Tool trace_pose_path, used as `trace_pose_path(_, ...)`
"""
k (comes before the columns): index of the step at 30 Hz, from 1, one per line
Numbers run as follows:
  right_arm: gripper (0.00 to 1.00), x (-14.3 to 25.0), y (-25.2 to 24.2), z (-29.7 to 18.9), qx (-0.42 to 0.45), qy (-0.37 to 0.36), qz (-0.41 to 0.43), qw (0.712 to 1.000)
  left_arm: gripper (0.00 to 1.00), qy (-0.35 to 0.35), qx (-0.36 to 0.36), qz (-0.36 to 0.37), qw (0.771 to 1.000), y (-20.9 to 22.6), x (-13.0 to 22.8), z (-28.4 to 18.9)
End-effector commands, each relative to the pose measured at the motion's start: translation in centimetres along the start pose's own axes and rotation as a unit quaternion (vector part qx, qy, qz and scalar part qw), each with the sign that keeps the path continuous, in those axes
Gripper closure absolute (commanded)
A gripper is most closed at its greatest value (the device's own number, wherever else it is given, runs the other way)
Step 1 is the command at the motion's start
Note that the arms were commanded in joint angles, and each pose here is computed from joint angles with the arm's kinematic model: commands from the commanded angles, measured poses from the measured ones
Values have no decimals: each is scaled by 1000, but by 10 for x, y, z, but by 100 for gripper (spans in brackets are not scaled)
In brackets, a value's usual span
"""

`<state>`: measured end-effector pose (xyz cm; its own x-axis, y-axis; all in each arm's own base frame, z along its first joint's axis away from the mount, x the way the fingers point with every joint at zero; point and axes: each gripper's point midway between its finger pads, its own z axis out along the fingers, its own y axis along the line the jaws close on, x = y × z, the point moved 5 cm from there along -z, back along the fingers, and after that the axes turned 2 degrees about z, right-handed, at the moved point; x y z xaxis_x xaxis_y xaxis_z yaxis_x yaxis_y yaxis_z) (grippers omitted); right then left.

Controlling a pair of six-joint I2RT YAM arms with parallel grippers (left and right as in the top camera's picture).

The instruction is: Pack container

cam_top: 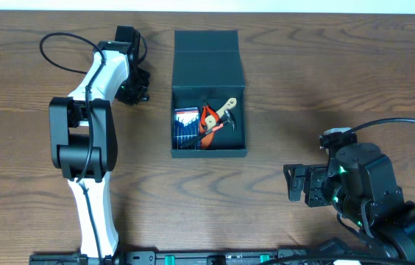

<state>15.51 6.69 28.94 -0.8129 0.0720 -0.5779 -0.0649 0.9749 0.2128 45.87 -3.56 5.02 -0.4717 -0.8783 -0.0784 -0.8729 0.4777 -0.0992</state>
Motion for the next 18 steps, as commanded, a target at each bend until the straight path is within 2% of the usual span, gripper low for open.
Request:
trace_pose_path(1, 1, 0, -2, 0, 4, -1, -3, 1000, 76, 9, -26, 2, 1000, 10, 4, 17)
trace_pose_path(10, 1, 0, -2, 0, 4, -1, -3, 1000, 94, 10, -28, -2, 1000, 11, 4, 17)
trace_pose_path(18, 1, 0, -2, 0, 4, -1, -3, 1000, 94, 11, -31, -15, 999, 12, 4, 17)
